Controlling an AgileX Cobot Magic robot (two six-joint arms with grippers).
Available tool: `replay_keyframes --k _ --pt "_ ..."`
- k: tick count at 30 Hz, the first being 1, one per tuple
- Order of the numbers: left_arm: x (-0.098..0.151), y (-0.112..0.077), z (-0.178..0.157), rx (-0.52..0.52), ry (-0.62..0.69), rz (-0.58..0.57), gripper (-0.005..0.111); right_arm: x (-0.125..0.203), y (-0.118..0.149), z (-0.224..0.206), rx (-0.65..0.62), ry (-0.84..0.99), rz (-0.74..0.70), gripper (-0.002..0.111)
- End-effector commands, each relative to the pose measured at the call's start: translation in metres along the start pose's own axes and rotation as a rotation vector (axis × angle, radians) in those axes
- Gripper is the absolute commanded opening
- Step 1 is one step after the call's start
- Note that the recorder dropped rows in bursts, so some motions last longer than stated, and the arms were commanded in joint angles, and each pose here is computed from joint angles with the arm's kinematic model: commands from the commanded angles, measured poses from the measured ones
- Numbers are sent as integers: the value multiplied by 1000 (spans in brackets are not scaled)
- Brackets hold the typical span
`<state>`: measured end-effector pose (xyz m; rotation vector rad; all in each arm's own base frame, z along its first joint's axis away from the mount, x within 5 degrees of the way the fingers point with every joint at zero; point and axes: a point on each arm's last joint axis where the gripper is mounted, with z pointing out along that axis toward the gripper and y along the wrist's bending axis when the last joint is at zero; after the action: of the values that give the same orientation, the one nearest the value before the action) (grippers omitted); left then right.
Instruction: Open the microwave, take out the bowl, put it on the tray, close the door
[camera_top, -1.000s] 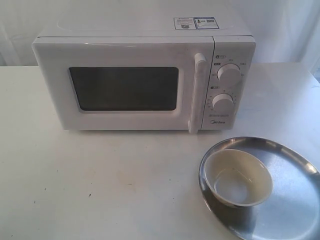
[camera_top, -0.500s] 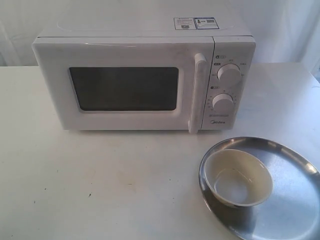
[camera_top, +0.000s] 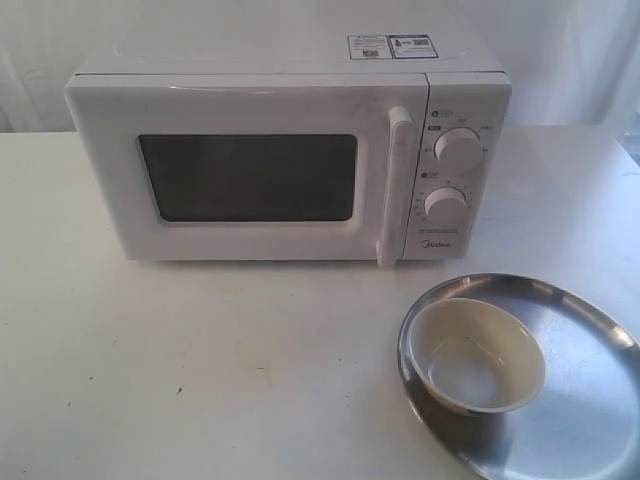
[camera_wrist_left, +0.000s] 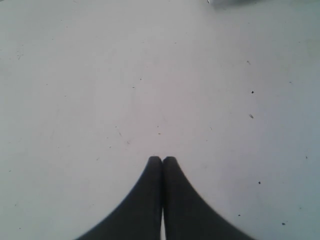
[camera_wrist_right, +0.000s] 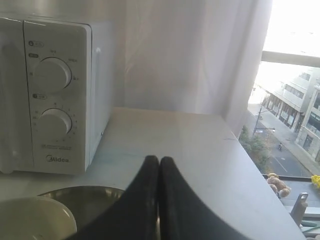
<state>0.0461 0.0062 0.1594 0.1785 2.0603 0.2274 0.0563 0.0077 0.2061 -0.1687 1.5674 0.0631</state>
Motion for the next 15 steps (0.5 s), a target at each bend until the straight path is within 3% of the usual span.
replay_keyframes --k 1,15 --pt "6 -2 1 15 47 -8 0 -1 0 0 -1 -20 -10 0" --pt "6 -2 1 15 47 -8 0 9 1 -1 -3 86 8 0"
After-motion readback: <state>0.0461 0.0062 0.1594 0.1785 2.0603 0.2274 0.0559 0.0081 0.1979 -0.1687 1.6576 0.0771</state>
